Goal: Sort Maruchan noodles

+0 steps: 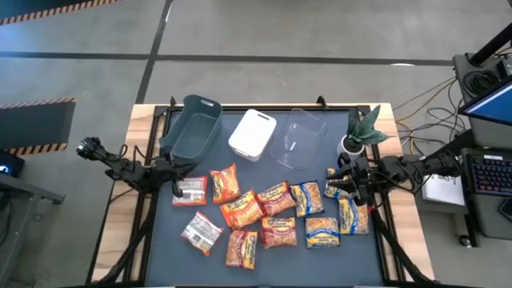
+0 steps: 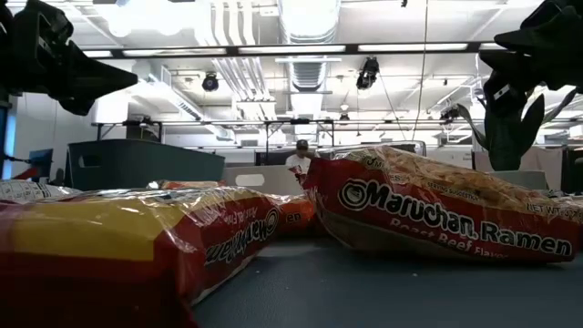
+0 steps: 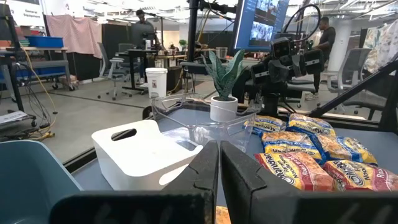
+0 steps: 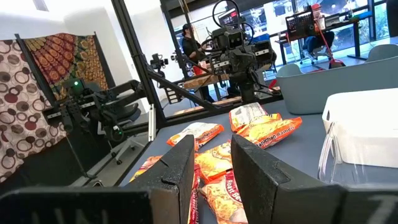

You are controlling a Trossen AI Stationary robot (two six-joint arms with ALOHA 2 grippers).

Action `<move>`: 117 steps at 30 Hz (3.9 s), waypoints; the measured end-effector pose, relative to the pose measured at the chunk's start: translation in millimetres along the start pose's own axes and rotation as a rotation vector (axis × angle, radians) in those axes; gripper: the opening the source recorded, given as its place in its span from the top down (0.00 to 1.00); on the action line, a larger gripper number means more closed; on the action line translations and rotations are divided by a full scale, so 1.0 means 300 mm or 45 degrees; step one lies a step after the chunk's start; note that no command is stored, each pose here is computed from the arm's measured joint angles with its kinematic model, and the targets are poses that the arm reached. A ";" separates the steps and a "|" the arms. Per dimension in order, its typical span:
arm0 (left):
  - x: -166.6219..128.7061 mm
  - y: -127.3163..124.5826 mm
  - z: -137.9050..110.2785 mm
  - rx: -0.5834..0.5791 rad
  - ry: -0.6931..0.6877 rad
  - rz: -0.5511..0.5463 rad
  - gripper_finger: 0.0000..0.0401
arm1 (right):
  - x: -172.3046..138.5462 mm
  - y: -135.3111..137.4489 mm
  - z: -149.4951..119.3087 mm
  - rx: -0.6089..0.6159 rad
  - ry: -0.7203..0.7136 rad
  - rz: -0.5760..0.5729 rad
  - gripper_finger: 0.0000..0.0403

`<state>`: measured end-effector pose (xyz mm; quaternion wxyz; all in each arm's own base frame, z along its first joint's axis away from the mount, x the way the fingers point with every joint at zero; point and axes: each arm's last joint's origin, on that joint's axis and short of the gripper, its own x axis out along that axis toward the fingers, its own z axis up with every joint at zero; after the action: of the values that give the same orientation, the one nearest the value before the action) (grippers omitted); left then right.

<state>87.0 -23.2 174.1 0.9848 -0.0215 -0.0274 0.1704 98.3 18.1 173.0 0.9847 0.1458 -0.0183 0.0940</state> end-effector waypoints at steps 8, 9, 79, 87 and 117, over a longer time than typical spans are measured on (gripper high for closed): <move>0.000 0.000 0.000 0.000 0.000 0.000 1.00 | 0.000 0.000 0.000 0.000 0.000 0.000 0.76; 0.000 0.000 0.000 0.000 0.000 0.000 1.00 | 0.000 0.000 0.000 0.000 -0.001 0.000 0.76; -0.008 0.011 0.086 -0.769 -0.255 -0.039 1.00 | -0.001 0.007 0.063 -0.185 -0.135 -0.113 0.76; -0.002 -0.008 0.127 -0.932 -0.348 -0.228 1.00 | 0.024 0.033 0.168 -0.150 -0.142 -0.184 0.76; 0.302 -0.348 0.598 -0.386 0.831 0.129 1.00 | 0.198 0.025 0.309 -0.209 0.056 -0.547 0.76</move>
<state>196.3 -85.0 362.6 0.9176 -0.2218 0.2646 0.1970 154.4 9.0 267.7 0.9908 0.0636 0.0272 -0.1164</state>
